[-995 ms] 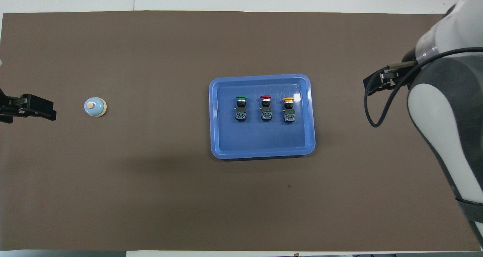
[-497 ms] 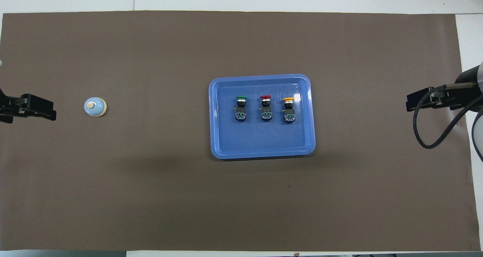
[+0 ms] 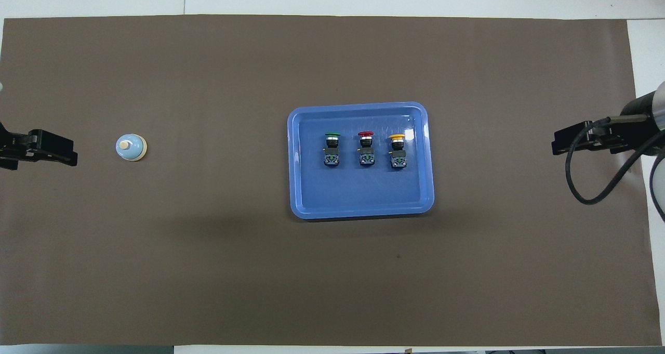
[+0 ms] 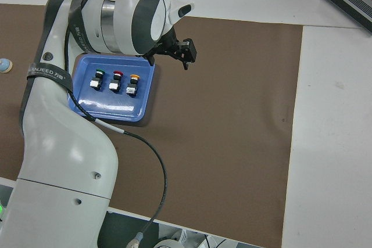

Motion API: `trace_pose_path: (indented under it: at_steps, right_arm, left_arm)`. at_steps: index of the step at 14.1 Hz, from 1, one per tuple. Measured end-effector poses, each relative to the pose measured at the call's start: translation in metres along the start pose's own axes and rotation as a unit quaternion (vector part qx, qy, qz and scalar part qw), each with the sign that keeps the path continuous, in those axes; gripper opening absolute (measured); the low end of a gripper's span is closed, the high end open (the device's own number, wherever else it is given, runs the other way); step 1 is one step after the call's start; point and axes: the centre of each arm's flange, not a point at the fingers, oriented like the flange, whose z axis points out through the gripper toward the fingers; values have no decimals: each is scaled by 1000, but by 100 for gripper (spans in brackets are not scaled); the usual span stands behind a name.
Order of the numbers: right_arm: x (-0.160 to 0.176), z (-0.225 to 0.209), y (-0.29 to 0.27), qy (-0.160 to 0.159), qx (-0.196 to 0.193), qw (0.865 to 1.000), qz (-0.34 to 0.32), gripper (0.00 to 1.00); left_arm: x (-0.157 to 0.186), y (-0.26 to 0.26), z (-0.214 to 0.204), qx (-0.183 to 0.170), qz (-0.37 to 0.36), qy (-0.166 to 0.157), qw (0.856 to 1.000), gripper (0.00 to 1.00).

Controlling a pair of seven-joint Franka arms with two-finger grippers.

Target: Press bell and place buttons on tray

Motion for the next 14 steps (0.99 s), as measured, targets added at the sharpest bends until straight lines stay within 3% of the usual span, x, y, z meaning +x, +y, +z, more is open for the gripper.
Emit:
trace_pose_path:
  at_steps: [7, 10, 14]
  right_arm:
    - [0, 1, 8, -2, 0, 1000, 31, 100]
    - [-1, 3, 8, -5, 0, 999, 40, 100]
    - [-1, 8, 5, -12, 0, 999, 40, 100]
  left_arm:
    - [0, 3, 0, 0, 2, 2, 1000, 100]
    - [6, 3, -5, 0, 3, 30, 1000, 95]
    - [10, -4, -4, -1, -3, 44, 999, 44]
